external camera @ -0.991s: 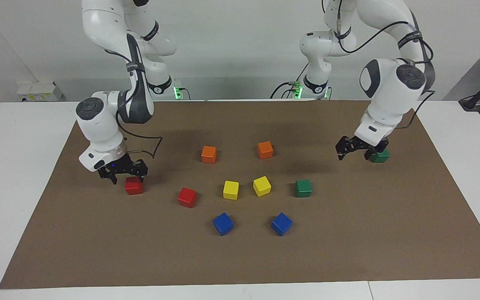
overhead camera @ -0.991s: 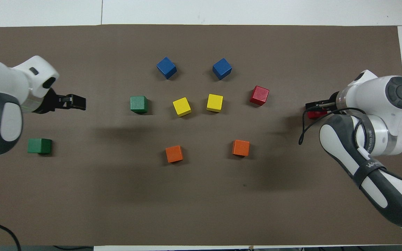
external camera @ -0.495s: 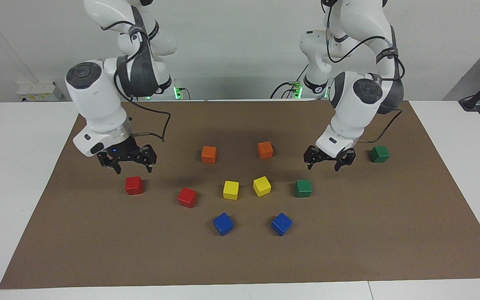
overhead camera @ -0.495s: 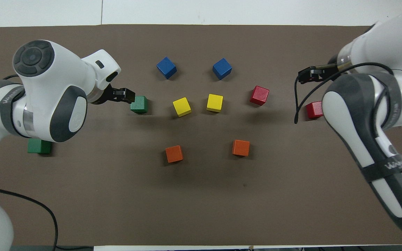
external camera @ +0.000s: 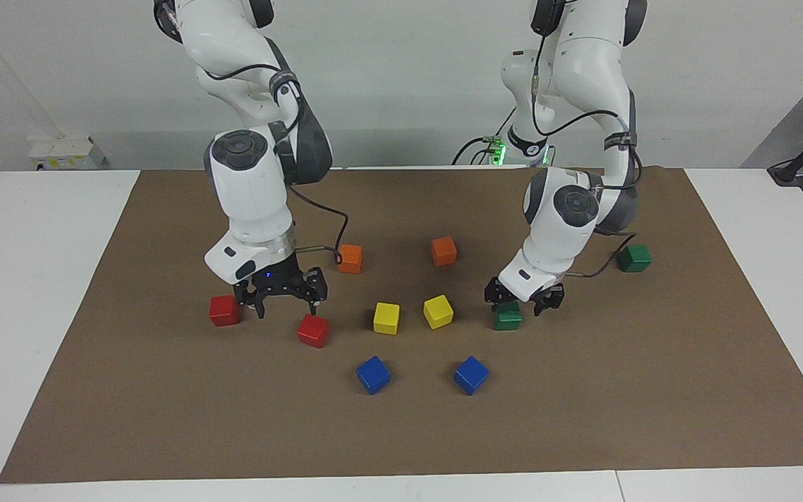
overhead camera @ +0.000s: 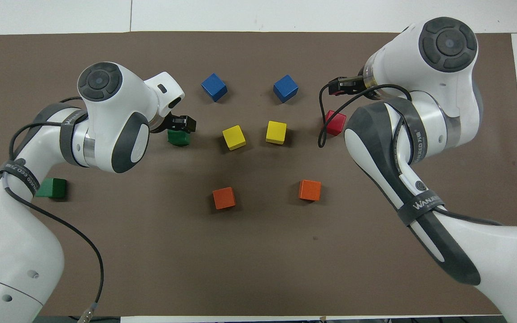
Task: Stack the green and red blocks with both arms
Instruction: 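Reach the left gripper to the other green while the right gripper reaches red, then grasp the second green with the left gripper while the right gripper grasps red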
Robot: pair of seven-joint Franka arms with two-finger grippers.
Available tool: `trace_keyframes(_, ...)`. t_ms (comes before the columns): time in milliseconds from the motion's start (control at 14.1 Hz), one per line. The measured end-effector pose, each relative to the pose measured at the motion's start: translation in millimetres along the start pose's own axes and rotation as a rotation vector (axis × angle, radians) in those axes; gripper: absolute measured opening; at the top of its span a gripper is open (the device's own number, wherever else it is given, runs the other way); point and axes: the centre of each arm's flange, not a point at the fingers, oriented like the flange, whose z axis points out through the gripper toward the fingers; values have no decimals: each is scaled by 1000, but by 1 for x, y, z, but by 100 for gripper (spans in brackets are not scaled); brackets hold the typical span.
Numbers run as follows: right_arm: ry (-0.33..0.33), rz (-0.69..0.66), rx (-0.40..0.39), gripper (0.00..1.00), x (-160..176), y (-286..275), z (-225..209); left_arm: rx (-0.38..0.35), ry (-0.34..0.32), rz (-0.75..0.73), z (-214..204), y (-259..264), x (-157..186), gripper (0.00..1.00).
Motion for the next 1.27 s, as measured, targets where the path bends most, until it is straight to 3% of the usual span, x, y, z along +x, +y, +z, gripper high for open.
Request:
trace_keyframes(283, -23, 224, -5, 100, 2, 1, 34, 18, 15, 11, 4, -3, 3, 100)
trace_keyframes(495, -36, 310, -7, 100, 0, -2, 49, 35, 8, 26, 11, -2, 3, 100)
trace_keyframes(1132, -41, 370, 36, 100, -24, -37, 81, 35, -17, 58, 35, 15, -6, 100)
trace_keyframes(1274, -37, 366, 41, 100, -30, -38, 90, 36, -23, 63, 37, 18, -9, 90)
